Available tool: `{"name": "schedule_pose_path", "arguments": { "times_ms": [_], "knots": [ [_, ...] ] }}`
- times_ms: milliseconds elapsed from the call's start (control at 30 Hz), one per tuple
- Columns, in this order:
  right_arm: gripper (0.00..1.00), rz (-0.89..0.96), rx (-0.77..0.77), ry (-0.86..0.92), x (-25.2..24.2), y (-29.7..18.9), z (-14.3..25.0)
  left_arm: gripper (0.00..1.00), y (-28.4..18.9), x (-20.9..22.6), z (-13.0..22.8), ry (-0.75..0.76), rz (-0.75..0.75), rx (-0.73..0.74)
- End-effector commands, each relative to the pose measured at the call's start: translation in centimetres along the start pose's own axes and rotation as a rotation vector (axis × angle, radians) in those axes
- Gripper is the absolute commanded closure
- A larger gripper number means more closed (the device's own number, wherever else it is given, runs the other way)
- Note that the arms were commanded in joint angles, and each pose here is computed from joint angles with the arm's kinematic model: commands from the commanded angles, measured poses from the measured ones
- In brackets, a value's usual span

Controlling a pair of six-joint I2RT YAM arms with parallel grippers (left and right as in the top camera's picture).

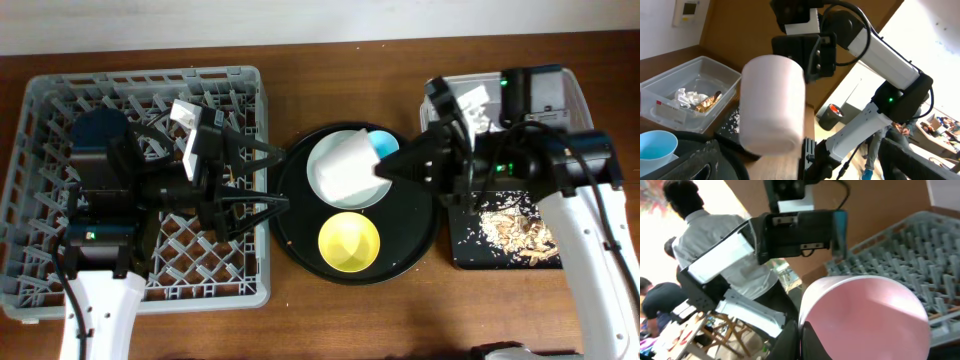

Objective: Sort waste into correct bins and load items into the dishwasher rack
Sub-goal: 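Lift the pink cup and hand it to the left gripper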

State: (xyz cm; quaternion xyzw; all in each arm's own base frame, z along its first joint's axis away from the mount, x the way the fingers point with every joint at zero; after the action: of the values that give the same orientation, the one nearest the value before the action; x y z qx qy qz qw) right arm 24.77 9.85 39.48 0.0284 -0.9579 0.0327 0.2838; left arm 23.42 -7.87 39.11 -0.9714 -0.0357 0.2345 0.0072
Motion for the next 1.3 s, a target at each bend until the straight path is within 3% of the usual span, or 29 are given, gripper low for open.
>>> {"name": "schedule_pose_path", "arguments": {
  "times_ms": [0, 233, 333, 567, 867, 1133, 1200, 1267],
  "knots": [
    [0.96, -0.080, 0.013, -0.037, 1.2, 1.3, -0.2, 0.01, 0.0, -0.1, -0.2, 0.010, -0.035, -0.007],
    [0.96, -0.122, 0.036, -0.041, 1.6, 2.6, -1.6, 0.02, 3.8, -0.9, 0.4, 0.020, -0.026, 0.045],
    [0.96, -0.122, 0.032, -0.068, 1.6, 2.6, -2.6, 0.06, 4.8, -1.4, 0.9, -0.008, 0.013, 0.075],
    [0.96, -0.122, 0.028, -0.106, 1.5, 2.6, -3.0, 0.19, 4.9, -1.4, 1.2, -0.035, 0.014, 0.084],
    [0.96, -0.121, 0.029, -0.091, 1.5, 2.6, -2.9, 0.24, 3.4, -0.7, 0.8, -0.040, -0.032, 0.055],
    [0.96, -0.103, 0.030, -0.083, 1.4, 2.6, -2.8, 0.23, 3.4, -1.0, 0.9, -0.040, 0.015, 0.061],
    [0.96, -0.103, 0.030, -0.083, 1.4, 2.6, -2.8, 0.26, 3.4, -1.0, 0.8, -0.038, 0.015, 0.061],
    [0.96, -0.103, 0.031, -0.075, 1.4, 2.6, -2.8, 0.37, 3.4, -1.0, 0.8, -0.036, 0.015, 0.060]
  ]
}}
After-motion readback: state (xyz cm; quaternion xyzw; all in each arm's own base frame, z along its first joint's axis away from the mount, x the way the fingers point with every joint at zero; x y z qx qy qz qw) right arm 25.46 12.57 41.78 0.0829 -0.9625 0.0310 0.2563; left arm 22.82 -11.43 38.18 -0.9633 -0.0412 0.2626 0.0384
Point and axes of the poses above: each gripper's point midway between its finger pads, its own y axis out along the fingers, its own x axis along the line the jaws close on, z = x × y, the point moved 10 cm from there along -y, back along the fingers, and after that the axes turned 1 degree about y, right-handed, at the moved point
